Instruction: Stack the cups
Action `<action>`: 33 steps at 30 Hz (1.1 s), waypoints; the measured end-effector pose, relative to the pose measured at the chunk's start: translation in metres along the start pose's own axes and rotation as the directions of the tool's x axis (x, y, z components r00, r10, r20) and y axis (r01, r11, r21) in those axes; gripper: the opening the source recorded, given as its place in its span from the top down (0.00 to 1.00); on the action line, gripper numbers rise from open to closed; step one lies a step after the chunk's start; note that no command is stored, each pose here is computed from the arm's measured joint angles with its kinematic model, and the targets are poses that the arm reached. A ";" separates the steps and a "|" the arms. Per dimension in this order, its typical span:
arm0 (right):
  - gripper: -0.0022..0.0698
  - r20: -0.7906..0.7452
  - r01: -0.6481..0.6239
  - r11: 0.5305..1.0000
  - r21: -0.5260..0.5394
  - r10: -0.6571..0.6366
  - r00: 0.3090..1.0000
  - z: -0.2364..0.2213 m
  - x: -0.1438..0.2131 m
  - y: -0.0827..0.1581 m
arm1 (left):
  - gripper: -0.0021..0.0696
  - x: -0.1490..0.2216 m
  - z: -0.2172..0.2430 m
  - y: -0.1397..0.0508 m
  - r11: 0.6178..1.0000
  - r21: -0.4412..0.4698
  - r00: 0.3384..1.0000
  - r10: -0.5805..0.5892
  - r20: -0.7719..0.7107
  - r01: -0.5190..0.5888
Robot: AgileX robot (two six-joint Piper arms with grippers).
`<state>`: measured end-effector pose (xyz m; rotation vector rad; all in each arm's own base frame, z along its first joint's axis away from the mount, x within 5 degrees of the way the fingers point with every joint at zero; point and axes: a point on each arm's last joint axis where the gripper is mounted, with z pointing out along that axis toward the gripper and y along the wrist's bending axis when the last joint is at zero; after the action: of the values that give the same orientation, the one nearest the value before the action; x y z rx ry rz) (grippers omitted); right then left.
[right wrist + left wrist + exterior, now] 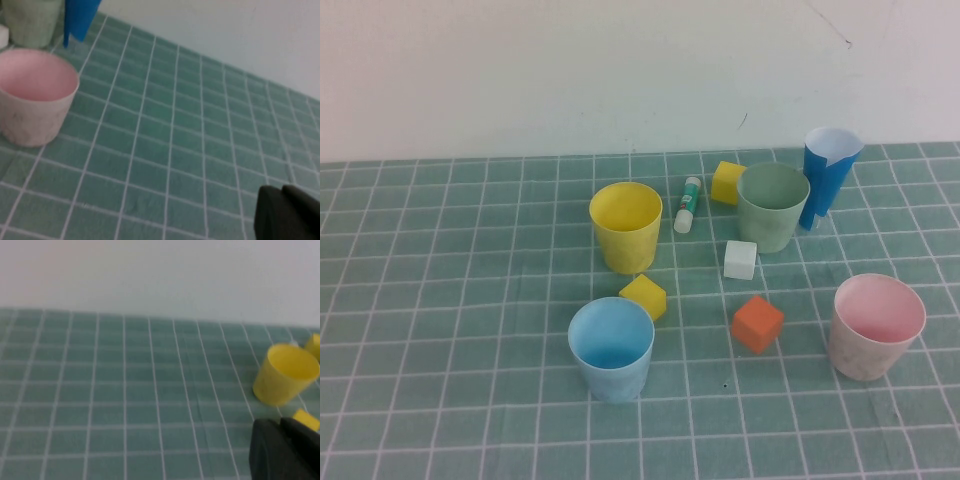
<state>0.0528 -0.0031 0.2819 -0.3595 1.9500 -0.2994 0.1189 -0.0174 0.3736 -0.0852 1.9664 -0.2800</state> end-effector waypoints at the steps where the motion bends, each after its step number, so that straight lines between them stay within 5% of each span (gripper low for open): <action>1: 0.97 -0.026 -0.008 1.000 -0.018 0.008 1.000 0.001 0.002 0.001 | 0.97 -0.001 0.010 -0.002 1.000 0.016 0.998 -0.003 -0.064 0.004; 6: 0.97 -0.108 -0.045 0.996 -0.083 0.036 0.993 0.001 0.008 0.007 | 0.97 0.006 0.057 -0.016 0.978 0.203 0.943 0.118 -0.310 -0.055; 9: 0.97 -0.136 -0.060 0.992 -0.106 0.045 0.990 0.000 0.011 0.010 | 0.97 0.008 0.085 -0.026 0.944 0.329 0.923 0.123 -0.366 0.005; 14: 0.97 -0.155 -0.057 0.991 -0.117 0.038 0.987 0.002 0.015 0.012 | 0.97 0.003 0.134 -0.030 0.937 0.347 0.932 0.159 -0.326 -0.038; 19: 0.97 -0.140 -0.044 0.993 -0.113 0.028 0.990 0.005 0.016 0.013 | 0.94 -0.003 0.170 -0.058 0.908 0.407 0.915 0.247 -0.319 -0.104; 23: 0.97 -0.125 -0.029 0.994 -0.108 0.016 0.992 0.008 0.017 0.013 | 0.74 -0.008 0.199 -0.080 0.872 0.463 0.884 0.334 -0.327 -0.158; 28: 0.97 -0.117 -0.026 0.994 -0.106 0.014 0.993 0.008 0.017 0.013 | 0.33 -0.018 0.238 -0.092 0.853 0.479 0.855 0.396 -0.335 -0.207; 33: 0.97 -0.117 -0.022 0.994 -0.106 0.009 0.993 0.008 0.017 0.013 | 0.26 -0.018 0.277 -0.091 0.851 0.447 0.822 0.450 -0.349 -0.276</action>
<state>0.0523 0.0018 0.2599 -0.4041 2.0878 -0.2098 0.3728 -0.1458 0.3069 0.6703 2.2853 -0.4442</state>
